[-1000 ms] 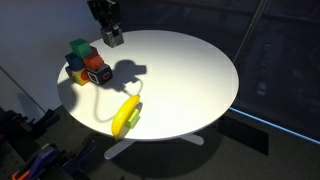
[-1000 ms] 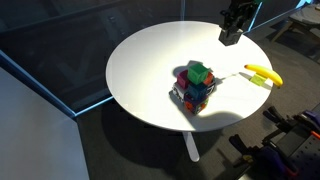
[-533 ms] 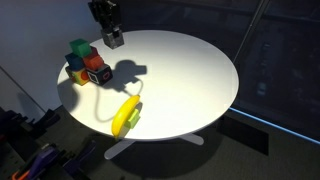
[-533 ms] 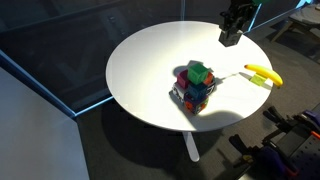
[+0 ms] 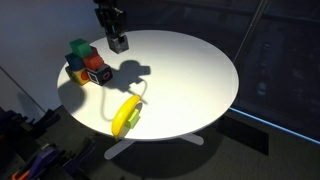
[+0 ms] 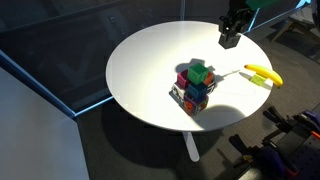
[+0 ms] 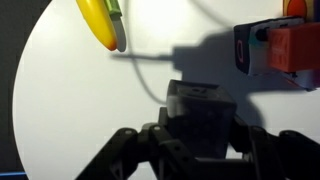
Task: Move the gray block from the stack and put it on the table
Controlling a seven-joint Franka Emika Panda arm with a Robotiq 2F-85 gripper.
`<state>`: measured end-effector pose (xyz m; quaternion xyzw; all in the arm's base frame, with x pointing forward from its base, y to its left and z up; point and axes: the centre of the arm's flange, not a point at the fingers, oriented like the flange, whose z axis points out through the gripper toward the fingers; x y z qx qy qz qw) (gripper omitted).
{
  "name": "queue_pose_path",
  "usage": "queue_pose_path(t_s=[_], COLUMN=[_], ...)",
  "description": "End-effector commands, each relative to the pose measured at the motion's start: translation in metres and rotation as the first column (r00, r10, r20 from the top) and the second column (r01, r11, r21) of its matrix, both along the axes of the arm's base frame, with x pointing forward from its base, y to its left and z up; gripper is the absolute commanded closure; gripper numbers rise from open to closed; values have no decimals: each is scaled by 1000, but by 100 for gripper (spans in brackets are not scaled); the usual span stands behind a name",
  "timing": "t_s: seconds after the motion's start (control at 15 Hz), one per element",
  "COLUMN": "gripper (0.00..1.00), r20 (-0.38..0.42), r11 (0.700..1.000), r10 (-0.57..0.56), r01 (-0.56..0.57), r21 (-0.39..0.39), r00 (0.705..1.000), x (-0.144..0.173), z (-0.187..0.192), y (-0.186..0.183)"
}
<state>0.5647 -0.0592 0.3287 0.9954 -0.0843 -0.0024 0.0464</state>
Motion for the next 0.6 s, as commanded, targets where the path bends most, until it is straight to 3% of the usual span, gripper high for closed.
queue_pose_path(t_s=[0.0,0.53], gripper=[69,69], r20=[11,21], r11=[999,984], r10=[47,173], r01=[-48,-173], r21=[24,32], r00=[999,985], x=[18,40], z=[-12,-45], y=[-14,-24])
